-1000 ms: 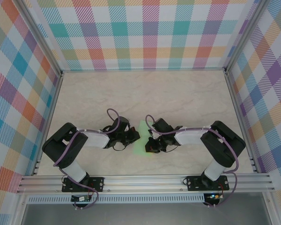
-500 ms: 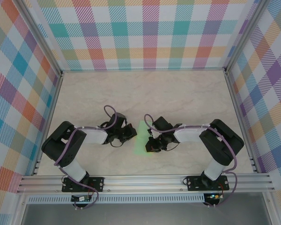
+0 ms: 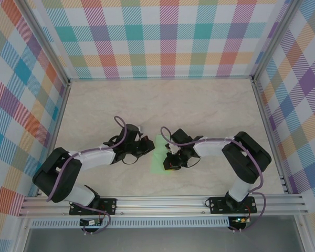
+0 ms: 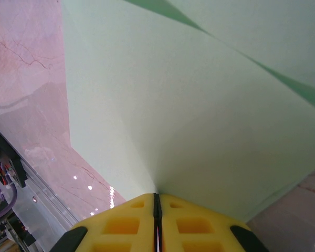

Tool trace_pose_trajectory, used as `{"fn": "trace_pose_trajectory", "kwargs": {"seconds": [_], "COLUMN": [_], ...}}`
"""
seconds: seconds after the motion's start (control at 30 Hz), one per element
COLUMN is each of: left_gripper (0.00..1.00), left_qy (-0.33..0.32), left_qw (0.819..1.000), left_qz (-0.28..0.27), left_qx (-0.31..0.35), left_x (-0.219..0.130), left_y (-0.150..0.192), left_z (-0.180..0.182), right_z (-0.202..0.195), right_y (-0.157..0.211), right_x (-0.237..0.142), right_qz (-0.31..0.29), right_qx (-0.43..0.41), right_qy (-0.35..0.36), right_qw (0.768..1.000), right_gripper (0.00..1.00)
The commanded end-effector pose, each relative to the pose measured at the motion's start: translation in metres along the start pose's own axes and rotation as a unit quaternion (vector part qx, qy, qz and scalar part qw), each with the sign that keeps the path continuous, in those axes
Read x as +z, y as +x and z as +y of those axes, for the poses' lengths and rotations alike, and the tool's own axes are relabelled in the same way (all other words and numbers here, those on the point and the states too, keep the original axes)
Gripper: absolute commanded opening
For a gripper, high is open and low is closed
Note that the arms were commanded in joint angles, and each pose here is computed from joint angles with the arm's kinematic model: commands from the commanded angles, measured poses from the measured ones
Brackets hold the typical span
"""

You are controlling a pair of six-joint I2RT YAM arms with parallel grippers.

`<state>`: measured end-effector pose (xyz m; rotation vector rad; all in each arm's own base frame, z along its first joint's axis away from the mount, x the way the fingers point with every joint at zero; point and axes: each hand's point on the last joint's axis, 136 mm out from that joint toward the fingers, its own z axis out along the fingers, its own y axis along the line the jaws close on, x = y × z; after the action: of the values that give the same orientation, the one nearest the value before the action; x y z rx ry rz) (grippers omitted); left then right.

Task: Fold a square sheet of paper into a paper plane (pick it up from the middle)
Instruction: Fold the triangle a second time at the center of the table.

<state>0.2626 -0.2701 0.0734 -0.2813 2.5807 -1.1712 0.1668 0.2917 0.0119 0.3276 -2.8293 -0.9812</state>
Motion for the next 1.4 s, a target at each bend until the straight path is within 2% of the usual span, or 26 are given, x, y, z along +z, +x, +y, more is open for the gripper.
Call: {"fn": "trace_pose_trajectory", "kwargs": {"seconds": [0.0, 0.13, 0.23, 0.37, 0.53, 1.13, 1.37], "left_gripper": [0.0, 0.0, 0.0, 0.0, 0.0, 0.0, 0.0], "left_qy": [0.011, 0.003, -0.021, -0.063, -0.069, -0.068, -0.09], "left_qw": [0.999, 0.999, 0.998, 0.997, 0.996, 0.996, 0.995], "left_qz": [0.031, 0.051, 0.053, 0.053, 0.055, 0.058, 0.04], "left_qx": [0.014, 0.019, 0.01, -0.003, -0.014, -0.012, -0.018], "left_x": [0.014, 0.031, 0.039, 0.045, 0.047, 0.045, 0.041], "left_y": [0.015, 0.024, 0.026, 0.029, 0.034, 0.037, 0.033], "left_z": [-0.003, -0.001, 0.014, 0.038, 0.047, 0.047, 0.056], "right_z": [-0.021, -0.016, -0.009, 0.012, 0.032, 0.03, 0.006], "right_y": [0.009, 0.005, 0.002, -0.007, -0.021, -0.044, -0.033], "right_x": [0.001, -0.002, -0.005, -0.014, -0.02, 0.002, 0.015], "right_qz": [0.009, 0.0, -0.01, -0.028, -0.051, -0.053, -0.038], "right_qx": [0.034, 0.04, 0.043, 0.043, 0.043, 0.057, 0.076], "right_qy": [0.039, 0.031, 0.02, -0.016, -0.048, -0.041, -0.016], "right_qw": [0.999, 0.999, 0.999, 0.999, 0.997, 0.996, 0.996], "right_gripper": [0.1, 0.11, 0.11, 0.12, 0.13, 0.13, 0.13]}}
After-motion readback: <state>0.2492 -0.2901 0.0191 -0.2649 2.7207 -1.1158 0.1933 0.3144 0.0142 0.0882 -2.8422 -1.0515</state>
